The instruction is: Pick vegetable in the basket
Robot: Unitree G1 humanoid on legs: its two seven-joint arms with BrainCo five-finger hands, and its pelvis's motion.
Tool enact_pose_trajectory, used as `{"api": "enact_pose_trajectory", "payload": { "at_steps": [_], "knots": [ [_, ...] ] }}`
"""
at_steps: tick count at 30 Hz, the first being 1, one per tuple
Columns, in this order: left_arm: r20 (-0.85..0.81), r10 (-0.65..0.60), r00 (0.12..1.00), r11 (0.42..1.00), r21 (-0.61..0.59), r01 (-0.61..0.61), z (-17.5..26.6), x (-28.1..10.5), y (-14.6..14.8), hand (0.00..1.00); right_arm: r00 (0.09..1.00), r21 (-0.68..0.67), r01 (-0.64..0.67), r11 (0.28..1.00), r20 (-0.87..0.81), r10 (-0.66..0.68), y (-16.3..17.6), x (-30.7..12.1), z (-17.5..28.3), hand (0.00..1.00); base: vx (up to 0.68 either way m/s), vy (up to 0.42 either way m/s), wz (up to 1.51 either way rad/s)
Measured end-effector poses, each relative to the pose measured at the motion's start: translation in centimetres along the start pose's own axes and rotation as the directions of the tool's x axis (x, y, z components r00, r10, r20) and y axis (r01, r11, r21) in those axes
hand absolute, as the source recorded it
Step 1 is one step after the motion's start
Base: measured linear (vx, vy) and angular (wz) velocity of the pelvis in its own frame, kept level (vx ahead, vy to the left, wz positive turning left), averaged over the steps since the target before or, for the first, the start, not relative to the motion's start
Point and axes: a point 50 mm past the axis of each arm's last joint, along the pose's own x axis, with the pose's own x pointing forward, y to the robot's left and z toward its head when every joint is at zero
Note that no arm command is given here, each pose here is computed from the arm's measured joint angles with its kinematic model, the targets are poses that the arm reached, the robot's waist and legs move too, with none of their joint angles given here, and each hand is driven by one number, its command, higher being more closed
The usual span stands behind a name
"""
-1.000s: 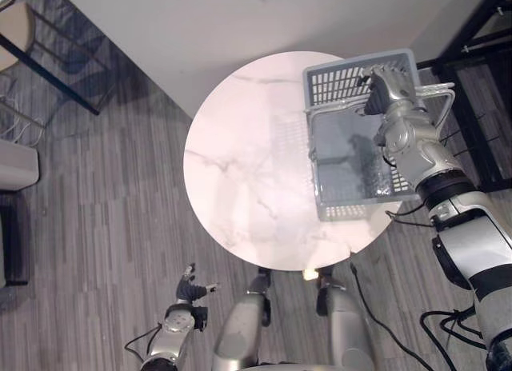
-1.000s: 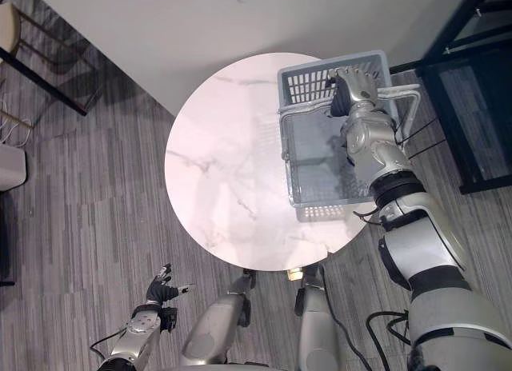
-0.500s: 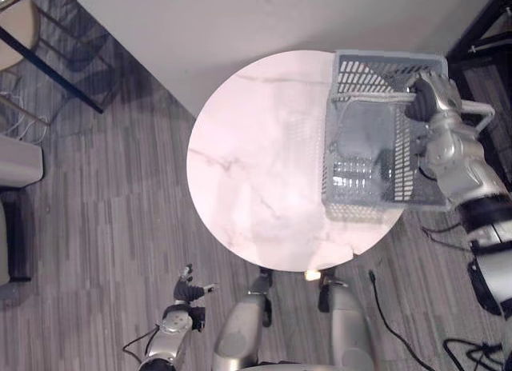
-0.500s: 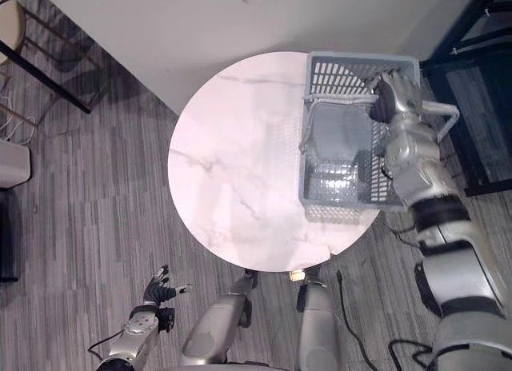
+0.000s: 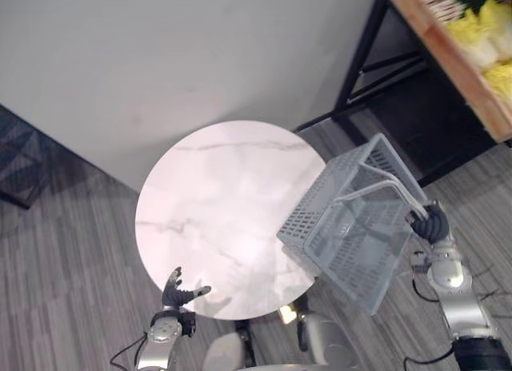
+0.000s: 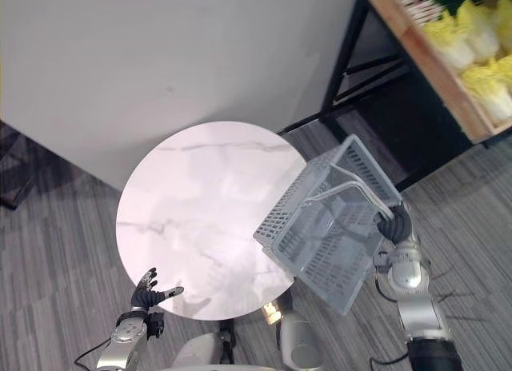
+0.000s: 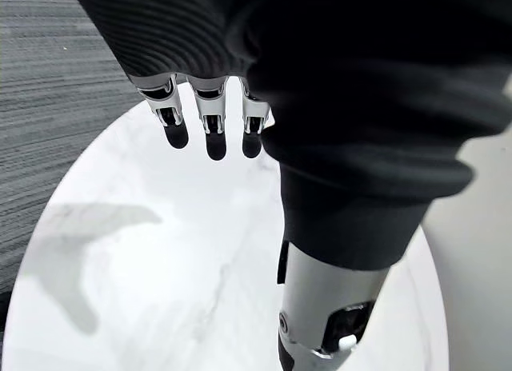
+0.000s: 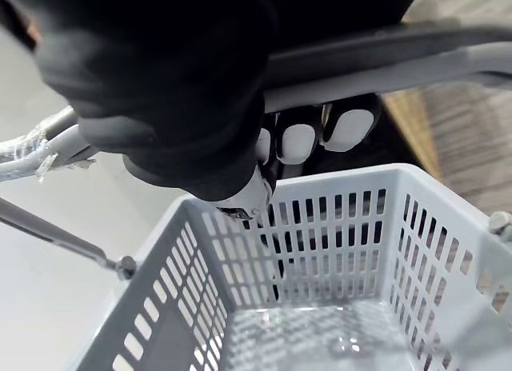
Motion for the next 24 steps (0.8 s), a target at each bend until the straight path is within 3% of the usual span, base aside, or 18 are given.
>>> {"api": "enact_pose_trajectory", "payload": {
  "at_steps": [7, 10, 16, 24],
  "knots": [
    [0.039, -0.021, 0.999, 1.0, -0.011, 0.021, 1.1, -0.2, -0.2, 0.0, 0.99, 0.226, -0.019, 0.974, -0.132, 0.05, 3.5, -3.1, -2.4, 1.0, -0.08, 0.008, -0.36],
    [0.101, -0.003, 0.995, 0.999, -0.039, 0.007, 2.9, 0.3, -0.1, 0.0, 0.995, 0.247, -0.015, 0.969, -0.096, 0.039, 3.5, -3.4, -1.5, 1.0, -0.24, -0.003, -0.23],
    [0.031, 0.017, 0.999, 0.999, -0.041, -0.016, 0.8, -0.5, 0.5, 0.0, 0.984, 0.243, -0.012, 0.97, -0.171, 0.055, 3.8, -4.3, -3.3, 1.0, -0.15, -0.183, -0.02],
    [0.025, 0.001, 1.0, 0.998, -0.064, 0.001, 0.7, -0.8, -0.9, 0.0, 0.971, 0.206, -0.019, 0.978, -0.229, 0.067, 3.7, -3.4, -4.6, 1.0, -0.22, -0.249, 0.14]
  ]
}}
